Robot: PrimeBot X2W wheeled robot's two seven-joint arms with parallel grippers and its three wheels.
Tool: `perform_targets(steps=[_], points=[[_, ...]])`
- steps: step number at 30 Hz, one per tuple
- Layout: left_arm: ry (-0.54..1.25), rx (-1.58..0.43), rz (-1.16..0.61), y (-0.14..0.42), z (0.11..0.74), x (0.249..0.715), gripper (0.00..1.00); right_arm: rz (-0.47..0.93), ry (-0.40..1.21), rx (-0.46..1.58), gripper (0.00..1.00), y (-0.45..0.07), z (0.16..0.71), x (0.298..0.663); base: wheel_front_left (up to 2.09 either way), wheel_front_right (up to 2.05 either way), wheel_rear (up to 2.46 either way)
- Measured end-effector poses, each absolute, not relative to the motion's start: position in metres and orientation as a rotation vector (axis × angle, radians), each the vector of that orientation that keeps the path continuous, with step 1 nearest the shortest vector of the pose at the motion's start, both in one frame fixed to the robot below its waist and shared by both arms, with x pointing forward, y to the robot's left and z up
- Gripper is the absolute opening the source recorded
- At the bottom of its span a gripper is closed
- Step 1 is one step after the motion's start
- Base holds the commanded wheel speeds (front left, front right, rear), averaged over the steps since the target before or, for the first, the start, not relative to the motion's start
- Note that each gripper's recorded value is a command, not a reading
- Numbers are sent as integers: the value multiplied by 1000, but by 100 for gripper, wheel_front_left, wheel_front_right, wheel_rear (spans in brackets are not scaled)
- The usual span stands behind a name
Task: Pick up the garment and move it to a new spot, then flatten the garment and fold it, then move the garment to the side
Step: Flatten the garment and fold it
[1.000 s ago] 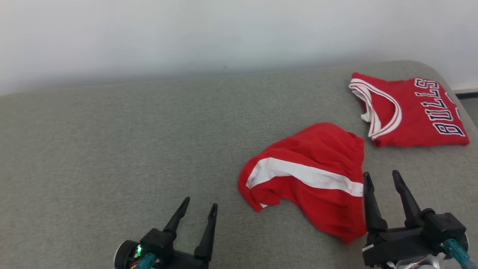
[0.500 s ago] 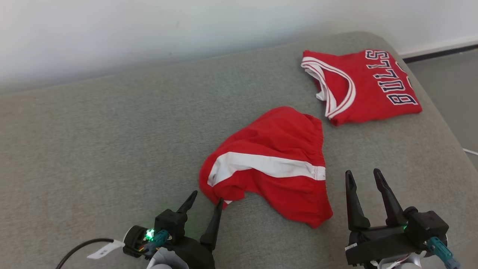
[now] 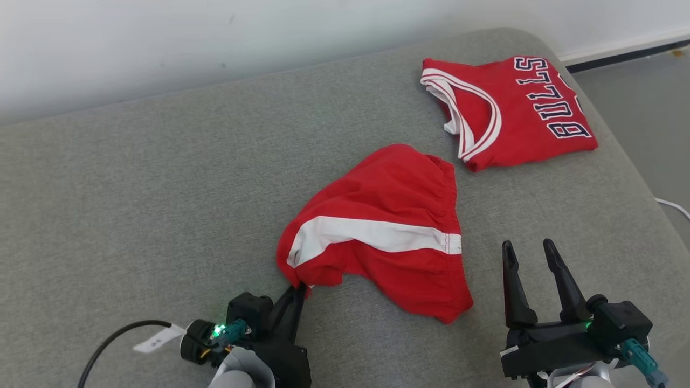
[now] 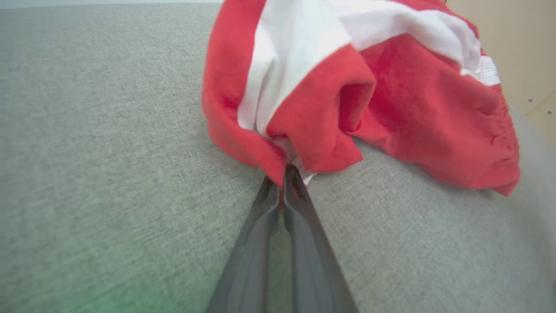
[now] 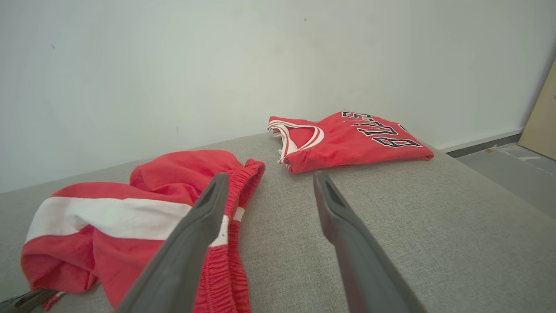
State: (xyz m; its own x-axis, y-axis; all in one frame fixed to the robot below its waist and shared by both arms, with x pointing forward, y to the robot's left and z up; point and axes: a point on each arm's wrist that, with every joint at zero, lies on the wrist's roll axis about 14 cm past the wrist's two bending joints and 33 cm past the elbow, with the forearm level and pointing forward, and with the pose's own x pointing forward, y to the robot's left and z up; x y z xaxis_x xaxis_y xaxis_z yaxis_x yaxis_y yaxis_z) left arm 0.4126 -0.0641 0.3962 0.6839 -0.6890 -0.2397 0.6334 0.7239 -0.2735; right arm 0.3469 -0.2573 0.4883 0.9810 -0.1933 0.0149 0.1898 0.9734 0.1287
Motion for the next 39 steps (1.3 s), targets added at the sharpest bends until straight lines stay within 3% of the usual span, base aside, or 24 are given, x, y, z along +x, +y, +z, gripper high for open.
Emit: perform_targets(steps=[12, 25, 35, 36, 37, 38, 39], points=[[195, -120, -599, 11, 429, 423, 0, -108, -4, 157, 100, -229, 478, 357, 0, 0, 0], [230, 16, -392, 123, 432, 380, 0, 82, -15, 183, 100, -168, 483, 381, 0, 0, 0], [277, 19, -320, 144, 428, 359, 0, 106, -9, 192, 100, -159, 483, 377, 0, 0, 0], [277, 9, -320, 143, 428, 359, 18, 102, -7, 192, 100, -161, 482, 376, 0, 0, 0], [271, 4, -318, 142, 428, 359, 86, 98, -4, 191, 100, -162, 481, 375, 0, 0, 0], [263, -1, -317, 140, 429, 360, 100, 95, -1, 191, 100, -163, 480, 374, 0, 0, 0], [258, -7, -313, 139, 429, 360, 100, 93, -1, 192, 100, -164, 480, 373, 0, 0, 0]])
